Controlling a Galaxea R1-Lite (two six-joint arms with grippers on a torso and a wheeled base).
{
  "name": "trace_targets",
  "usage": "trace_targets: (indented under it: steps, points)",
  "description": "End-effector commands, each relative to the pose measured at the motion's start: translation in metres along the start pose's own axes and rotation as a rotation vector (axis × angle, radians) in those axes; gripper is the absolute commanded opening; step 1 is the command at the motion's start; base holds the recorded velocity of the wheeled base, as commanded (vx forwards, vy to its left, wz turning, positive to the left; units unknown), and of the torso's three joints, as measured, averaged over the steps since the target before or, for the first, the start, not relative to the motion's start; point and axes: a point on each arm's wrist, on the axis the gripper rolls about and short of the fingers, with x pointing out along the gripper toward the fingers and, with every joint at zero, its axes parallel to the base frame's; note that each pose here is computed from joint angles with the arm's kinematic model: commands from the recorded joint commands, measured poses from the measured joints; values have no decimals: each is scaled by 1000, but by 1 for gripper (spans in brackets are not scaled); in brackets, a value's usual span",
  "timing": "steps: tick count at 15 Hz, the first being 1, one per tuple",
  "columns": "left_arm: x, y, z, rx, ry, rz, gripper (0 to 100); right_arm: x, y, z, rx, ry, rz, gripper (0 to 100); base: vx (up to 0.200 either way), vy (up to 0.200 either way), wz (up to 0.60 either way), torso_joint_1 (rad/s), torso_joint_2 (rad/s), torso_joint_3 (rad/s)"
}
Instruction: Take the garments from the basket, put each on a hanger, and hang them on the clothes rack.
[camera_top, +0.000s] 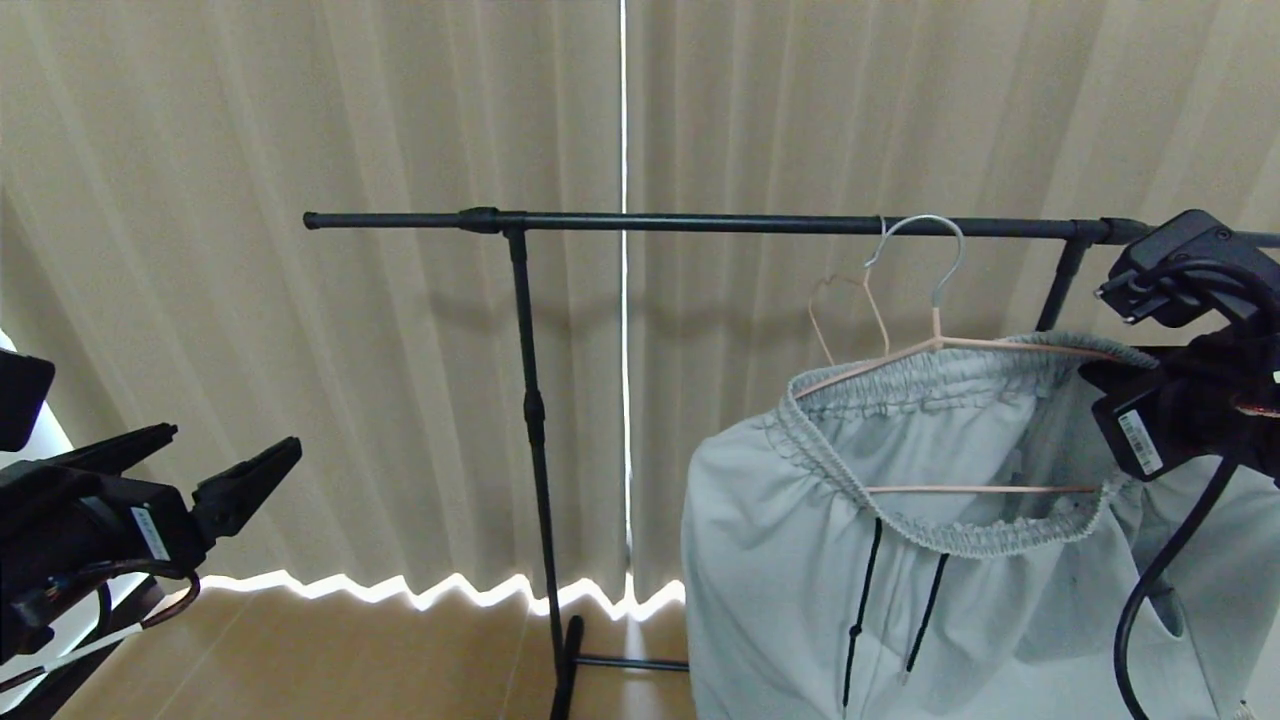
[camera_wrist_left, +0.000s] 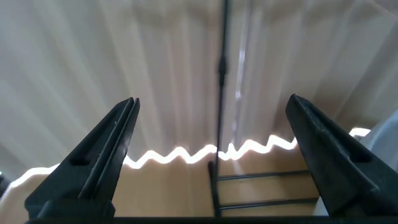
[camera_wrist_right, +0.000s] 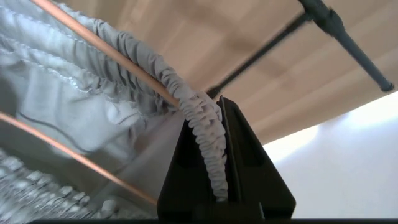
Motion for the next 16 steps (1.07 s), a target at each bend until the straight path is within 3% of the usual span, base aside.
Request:
trace_targets:
  steps: [1,9,16]
  points:
    - [0,0,-1,1,4,0,100,0,0,0,1,-3,-1,0,0,0,0,0,0,0]
    - [-2,-1,-3,5,-31,-5,100,-4,11,5,-7,-28,54,0,0,0,0,0,0,0]
    - [-3,-4,-5,6,-27,-16,100,5,15,8,-13,-12,55,0,200,0,0,2,2,3]
